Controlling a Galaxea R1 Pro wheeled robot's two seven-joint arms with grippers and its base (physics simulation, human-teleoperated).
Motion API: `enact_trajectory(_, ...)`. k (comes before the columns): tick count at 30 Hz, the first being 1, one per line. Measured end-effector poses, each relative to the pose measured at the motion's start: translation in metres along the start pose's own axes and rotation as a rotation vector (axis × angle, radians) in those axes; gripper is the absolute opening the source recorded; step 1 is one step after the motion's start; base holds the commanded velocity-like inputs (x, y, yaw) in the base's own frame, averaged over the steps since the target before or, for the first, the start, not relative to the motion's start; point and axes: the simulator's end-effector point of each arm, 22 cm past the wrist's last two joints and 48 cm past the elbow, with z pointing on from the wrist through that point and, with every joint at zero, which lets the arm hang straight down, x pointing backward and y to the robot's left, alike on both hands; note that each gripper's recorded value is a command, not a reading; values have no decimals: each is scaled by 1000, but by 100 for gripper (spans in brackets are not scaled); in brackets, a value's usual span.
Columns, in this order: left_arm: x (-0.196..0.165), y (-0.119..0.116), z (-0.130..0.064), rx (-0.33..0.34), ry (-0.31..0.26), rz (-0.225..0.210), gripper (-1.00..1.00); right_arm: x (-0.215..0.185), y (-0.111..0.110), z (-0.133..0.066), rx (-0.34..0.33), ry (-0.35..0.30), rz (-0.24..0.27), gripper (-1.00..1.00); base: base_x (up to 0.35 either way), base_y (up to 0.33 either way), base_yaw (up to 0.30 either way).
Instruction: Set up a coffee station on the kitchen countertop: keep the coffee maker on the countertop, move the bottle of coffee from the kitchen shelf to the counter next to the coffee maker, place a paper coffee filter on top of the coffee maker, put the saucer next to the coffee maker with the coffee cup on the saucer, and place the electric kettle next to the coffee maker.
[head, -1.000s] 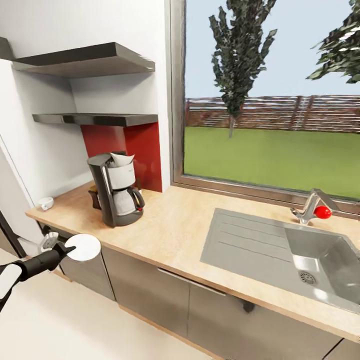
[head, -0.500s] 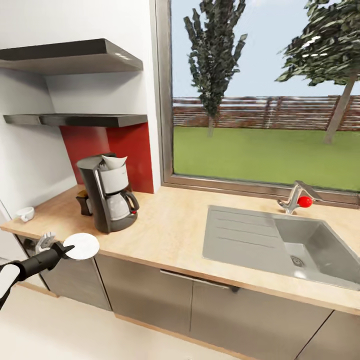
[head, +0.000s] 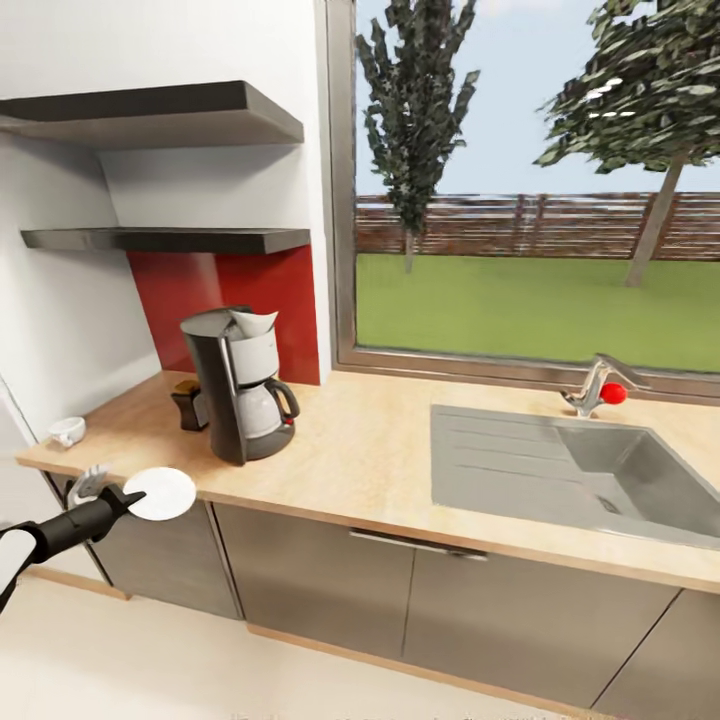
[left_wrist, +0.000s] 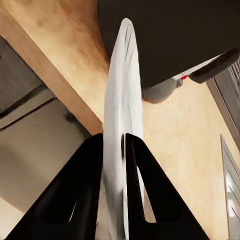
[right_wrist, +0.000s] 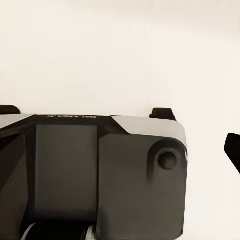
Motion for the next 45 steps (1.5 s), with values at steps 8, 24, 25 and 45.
enact_trajectory(8,-8,3,-5,3,-25,-25,-100,0,0,0,0,-1,0,100,9,315,0)
enact_trajectory(24,-5,8,-7,-1,-24,-28,-100,1,1,0,0,1,4,100,197,262,-86)
enact_trajectory(25,-5,8,-7,-2,-24,-28,-100,0,1,0,0,0,4,100,154,69,-1)
enact_trajectory(45,-2,12,-7,-9,-19,-33,-100,0,1,0,-1,0,3,100,2,1,-81)
